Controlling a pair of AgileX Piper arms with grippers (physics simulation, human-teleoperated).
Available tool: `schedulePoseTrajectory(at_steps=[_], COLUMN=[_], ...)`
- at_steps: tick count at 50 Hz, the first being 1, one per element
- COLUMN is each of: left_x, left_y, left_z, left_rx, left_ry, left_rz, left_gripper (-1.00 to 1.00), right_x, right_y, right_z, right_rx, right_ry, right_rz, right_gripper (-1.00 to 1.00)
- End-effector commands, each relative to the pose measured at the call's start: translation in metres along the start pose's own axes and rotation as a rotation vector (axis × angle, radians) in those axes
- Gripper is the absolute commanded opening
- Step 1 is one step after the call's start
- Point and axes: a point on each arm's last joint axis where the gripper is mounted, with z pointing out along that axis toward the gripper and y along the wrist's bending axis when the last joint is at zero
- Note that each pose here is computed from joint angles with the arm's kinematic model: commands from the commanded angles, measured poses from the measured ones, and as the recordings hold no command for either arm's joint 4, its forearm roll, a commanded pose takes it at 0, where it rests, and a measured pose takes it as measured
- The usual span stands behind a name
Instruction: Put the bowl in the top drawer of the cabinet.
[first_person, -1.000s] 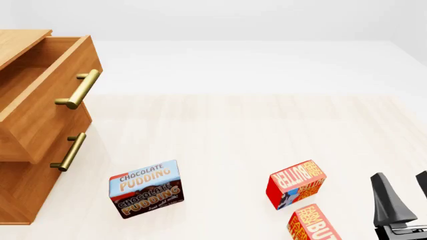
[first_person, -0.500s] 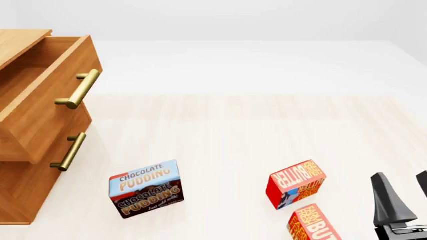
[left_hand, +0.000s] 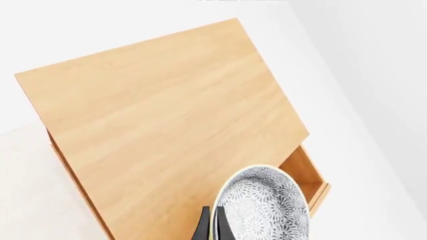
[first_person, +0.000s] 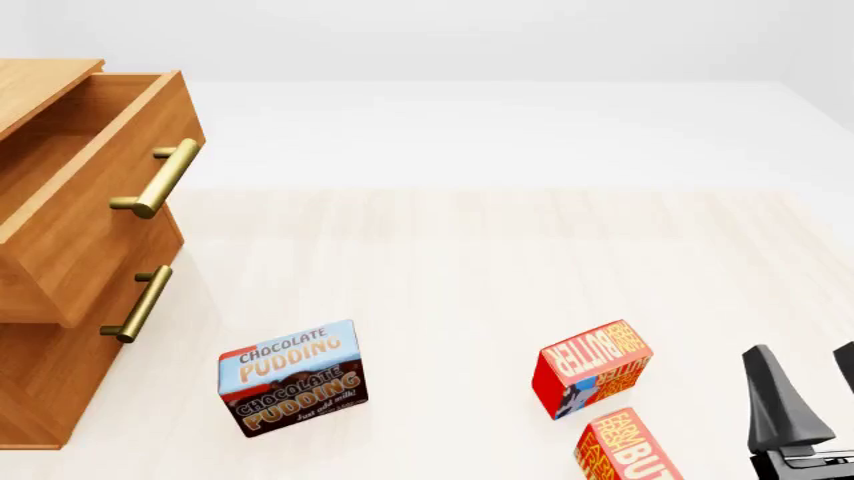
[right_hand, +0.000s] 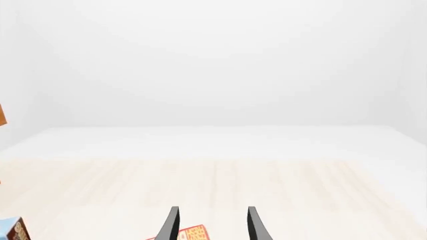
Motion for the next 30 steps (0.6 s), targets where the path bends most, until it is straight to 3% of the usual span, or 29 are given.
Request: schedulePoseTrajectory(at_steps=[1, 20, 21, 30], left_x=[-0.0031, -0.0008, -0.0025, -0.0031], left_y=[0.0014, 0.0058, 0.0064, 0.0048], left_z=[0.0019, 0.0075, 0.0084, 0.0075], left_rx=[-0.002, -0.012, -0.015, -0.006], left_ry=[-0.012, -0.013, -0.019, -0.025], left_rz=[-0.010, -0.028, -0.030, -0.027], left_gripper=[-1.00, -1.00, 1.00, 1.00], right_x=[0.0000, 0.0000, 0.0000, -0.0001], right_y=[-0.0001, -0.0001, 0.0000, -0.0001], right_z=[0.0000, 0.0000, 0.0000, 0.0000], right_rx=[0.002, 0.001, 0.001, 0.001], right_ry=[0.000, 0.000, 0.000, -0.001], right_rz=[0.000, -0.002, -0.002, -0.002], right_gripper=[1.00, 1.00, 1.00, 1.00])
